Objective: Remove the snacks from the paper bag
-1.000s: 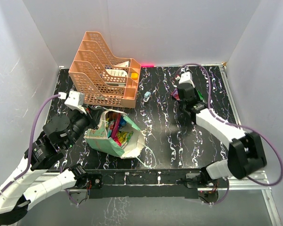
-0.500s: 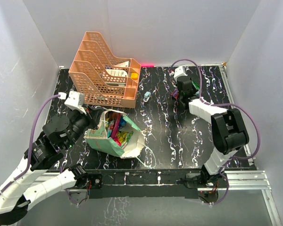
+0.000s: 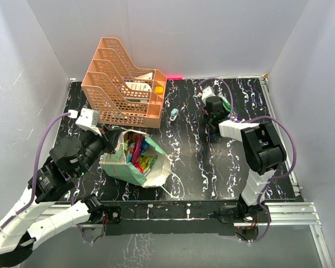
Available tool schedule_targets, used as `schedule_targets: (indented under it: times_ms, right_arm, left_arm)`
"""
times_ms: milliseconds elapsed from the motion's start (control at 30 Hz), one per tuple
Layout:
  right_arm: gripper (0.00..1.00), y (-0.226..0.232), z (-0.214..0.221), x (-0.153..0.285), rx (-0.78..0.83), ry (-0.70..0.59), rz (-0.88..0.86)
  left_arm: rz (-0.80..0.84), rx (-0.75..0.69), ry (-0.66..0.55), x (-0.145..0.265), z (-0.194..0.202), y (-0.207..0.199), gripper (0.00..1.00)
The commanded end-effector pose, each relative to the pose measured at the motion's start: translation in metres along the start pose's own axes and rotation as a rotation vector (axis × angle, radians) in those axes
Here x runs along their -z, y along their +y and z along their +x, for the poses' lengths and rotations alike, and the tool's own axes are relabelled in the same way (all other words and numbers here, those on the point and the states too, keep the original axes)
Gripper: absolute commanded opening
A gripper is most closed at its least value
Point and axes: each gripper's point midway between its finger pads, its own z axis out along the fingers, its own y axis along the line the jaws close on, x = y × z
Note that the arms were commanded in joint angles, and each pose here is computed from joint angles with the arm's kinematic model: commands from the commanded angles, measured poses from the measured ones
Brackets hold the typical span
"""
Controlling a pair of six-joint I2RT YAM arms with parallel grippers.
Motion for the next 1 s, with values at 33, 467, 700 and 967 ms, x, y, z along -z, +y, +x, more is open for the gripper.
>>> schedule_targets:
  times_ms: [33, 467, 700, 967]
  right_arm:
    - [0.07, 0.014, 0.0, -0.005, -0.037, -0.032, -0.014]
    - [0.13, 0.037, 0.016, -0.004, 0.014, -0.023, -0.055]
    - [0.56, 0.033, -0.01, 0.01, -0.007, -0.071, -0.088]
    - [0.8, 0.024, -0.046, 0.094, -0.375, -0.099, -0.304]
  left_arm:
    - [-0.002, 0.009, -0.058, 0.007, -0.02, 0.001, 0.0]
    - [0.002, 0.009, -0.051, 0.007, -0.02, 0.0, 0.0]
    - [0.004, 0.02, -0.057, 0.009, -0.022, 0.0, 0.0]
    - [0.038, 0.024, -0.027, 0.008, -0.007, -0.004, 0.0]
